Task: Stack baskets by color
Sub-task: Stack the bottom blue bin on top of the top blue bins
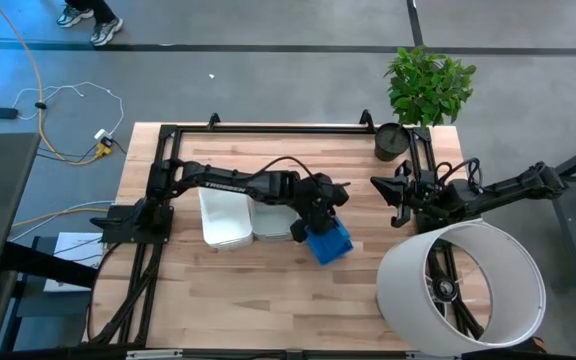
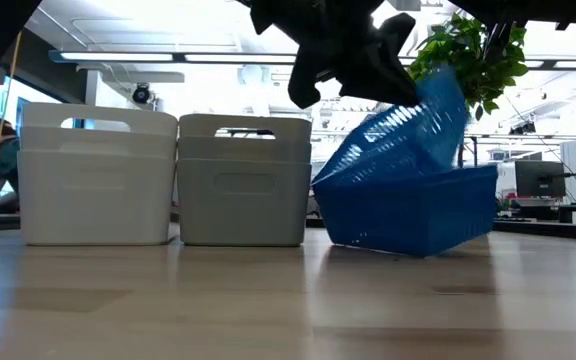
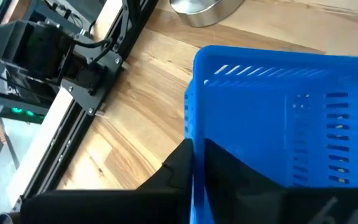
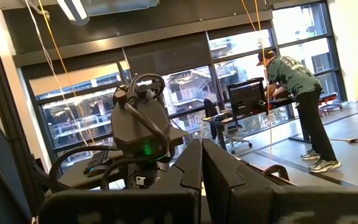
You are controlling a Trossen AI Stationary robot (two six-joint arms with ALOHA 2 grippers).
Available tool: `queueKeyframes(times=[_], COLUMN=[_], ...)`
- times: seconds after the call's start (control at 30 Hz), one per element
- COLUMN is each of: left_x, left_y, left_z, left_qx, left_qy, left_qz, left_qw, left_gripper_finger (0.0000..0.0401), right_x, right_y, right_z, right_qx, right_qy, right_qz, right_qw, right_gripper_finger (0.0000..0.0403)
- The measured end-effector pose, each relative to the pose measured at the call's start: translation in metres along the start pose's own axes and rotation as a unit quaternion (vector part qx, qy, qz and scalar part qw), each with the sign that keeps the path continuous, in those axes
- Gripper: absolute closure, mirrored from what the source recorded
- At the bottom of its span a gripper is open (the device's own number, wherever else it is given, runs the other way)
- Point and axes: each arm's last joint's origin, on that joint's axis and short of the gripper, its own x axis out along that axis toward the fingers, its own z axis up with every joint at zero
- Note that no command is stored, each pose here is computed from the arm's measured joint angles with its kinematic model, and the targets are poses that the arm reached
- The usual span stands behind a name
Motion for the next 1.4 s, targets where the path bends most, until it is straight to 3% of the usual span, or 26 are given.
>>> queueKeyframes(times=[0.33,0.5,0.7,0.87,1.13,1.27,1.4], left_x=[0.000,-0.002,-0.037,-0.083,-0.163,-0.189,-0.206], left_y=[-0.001,0.000,0.004,0.015,0.022,0.005,-0.021], left_z=[0.002,0.003,0.016,0.030,0.030,0.024,0.017], left_qx=[0.005,-0.033,-0.110,-0.183,-0.343,-0.391,-0.428], left_qy=[-0.003,-0.005,-0.006,-0.047,-0.126,-0.152,-0.231], left_qz=[-0.001,0.002,-0.001,0.016,0.025,0.041,0.085], left_qw=[1.000,0.999,0.994,0.982,0.930,0.907,0.870], left_gripper_finger=[0.0314,0.0279,0.0243,0.0228,0.0227,0.0227,0.0227], right_x=[0.000,0.000,-0.001,-0.002,-0.001,0.004,0.015], right_y=[0.000,-0.001,-0.003,-0.004,-0.002,-0.001,0.004], right_z=[0.000,-0.003,-0.013,-0.028,-0.059,-0.068,-0.066], right_qx=[-0.001,0.007,0.029,0.045,0.081,0.076,0.066], right_qy=[0.000,0.013,0.056,0.122,0.248,0.282,0.326], right_qz=[0.000,-0.013,-0.031,-0.035,-0.020,-0.037,-0.040], right_qw=[1.000,1.000,0.997,0.991,0.965,0.956,0.942], right_gripper_finger=[0.0403,0.0403,0.0403,0.0403,0.0403,0.0403,0.0403])
